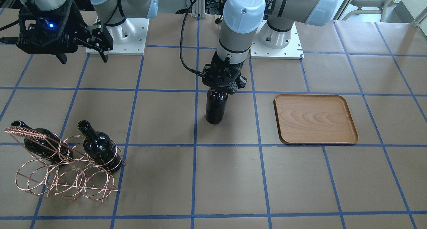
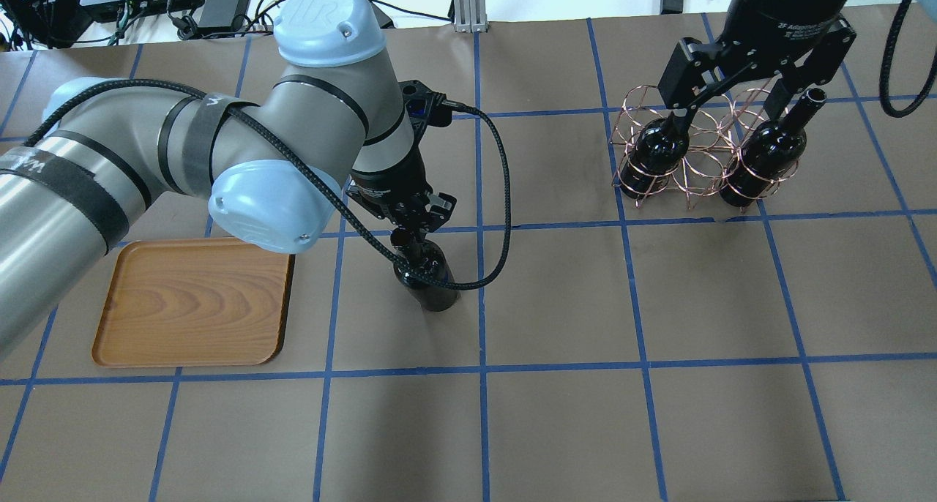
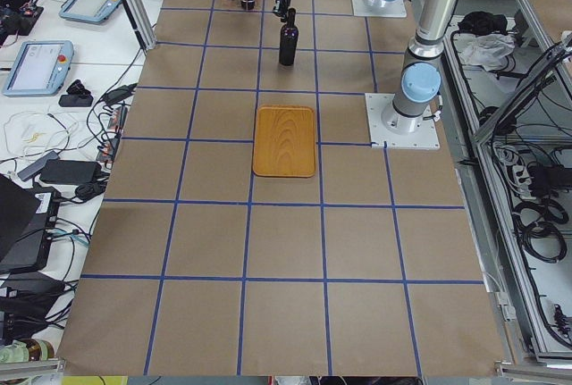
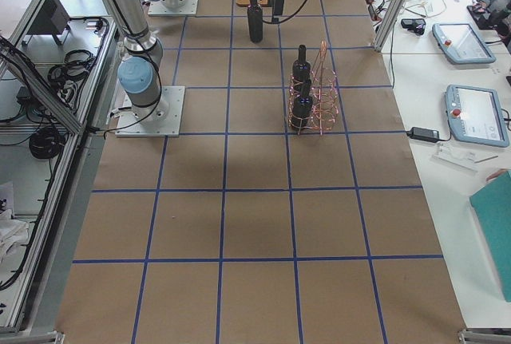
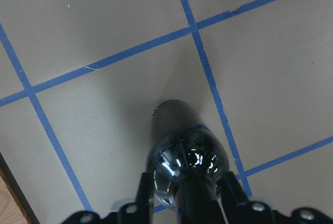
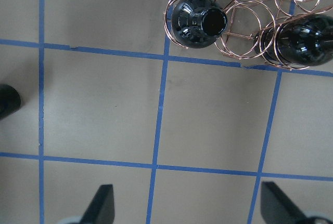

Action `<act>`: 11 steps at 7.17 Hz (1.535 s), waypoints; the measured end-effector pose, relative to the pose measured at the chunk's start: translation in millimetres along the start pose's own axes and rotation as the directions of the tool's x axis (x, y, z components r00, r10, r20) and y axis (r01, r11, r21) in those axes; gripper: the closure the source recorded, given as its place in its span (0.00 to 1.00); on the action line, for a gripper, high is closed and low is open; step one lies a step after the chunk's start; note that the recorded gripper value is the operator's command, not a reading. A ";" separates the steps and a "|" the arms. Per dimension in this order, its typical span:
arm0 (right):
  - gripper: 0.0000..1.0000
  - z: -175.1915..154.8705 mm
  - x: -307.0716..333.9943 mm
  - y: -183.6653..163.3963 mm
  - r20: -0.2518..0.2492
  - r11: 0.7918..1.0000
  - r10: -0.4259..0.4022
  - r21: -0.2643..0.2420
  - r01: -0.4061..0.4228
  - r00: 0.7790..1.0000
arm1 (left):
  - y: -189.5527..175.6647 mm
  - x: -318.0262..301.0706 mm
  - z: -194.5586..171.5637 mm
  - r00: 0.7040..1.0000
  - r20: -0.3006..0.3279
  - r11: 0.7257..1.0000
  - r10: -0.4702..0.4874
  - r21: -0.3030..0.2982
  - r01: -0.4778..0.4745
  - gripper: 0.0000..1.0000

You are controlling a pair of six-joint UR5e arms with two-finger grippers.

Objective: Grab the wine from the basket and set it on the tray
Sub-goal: 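Lower the left gripper and close it around the bottle neck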

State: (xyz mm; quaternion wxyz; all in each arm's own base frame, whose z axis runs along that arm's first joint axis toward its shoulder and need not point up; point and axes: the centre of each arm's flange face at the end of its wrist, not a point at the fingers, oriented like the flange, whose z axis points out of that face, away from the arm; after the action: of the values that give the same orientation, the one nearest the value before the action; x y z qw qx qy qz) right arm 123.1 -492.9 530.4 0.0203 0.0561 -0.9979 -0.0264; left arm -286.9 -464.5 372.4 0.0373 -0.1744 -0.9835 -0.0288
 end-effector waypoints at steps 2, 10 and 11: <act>0.00 0.0 0.0 0.0 0.000 1.000 0.000 0.000 0.000 1.000 | 0.3 0.3 -1.1 1.000 -0.002 1.000 -0.001 -0.006 0.001 0.11; 0.00 0.1 -0.5 0.1 0.000 1.000 -0.001 0.000 0.001 1.000 | 1.5 3.9 -1.6 1.000 -0.018 1.000 0.002 -0.013 -0.002 0.16; 0.00 0.0 -0.6 0.1 -0.001 1.000 -0.001 0.000 0.001 1.000 | 1.8 5.0 -1.2 1.000 -0.026 1.000 0.002 -0.016 -0.003 0.16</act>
State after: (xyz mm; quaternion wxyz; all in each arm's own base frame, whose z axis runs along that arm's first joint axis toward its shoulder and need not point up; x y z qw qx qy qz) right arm 123.7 -492.7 530.3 0.0207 0.0568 -0.9978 -0.0266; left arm -290.9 -461.3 374.1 0.0489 -0.1755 -0.9825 -0.0389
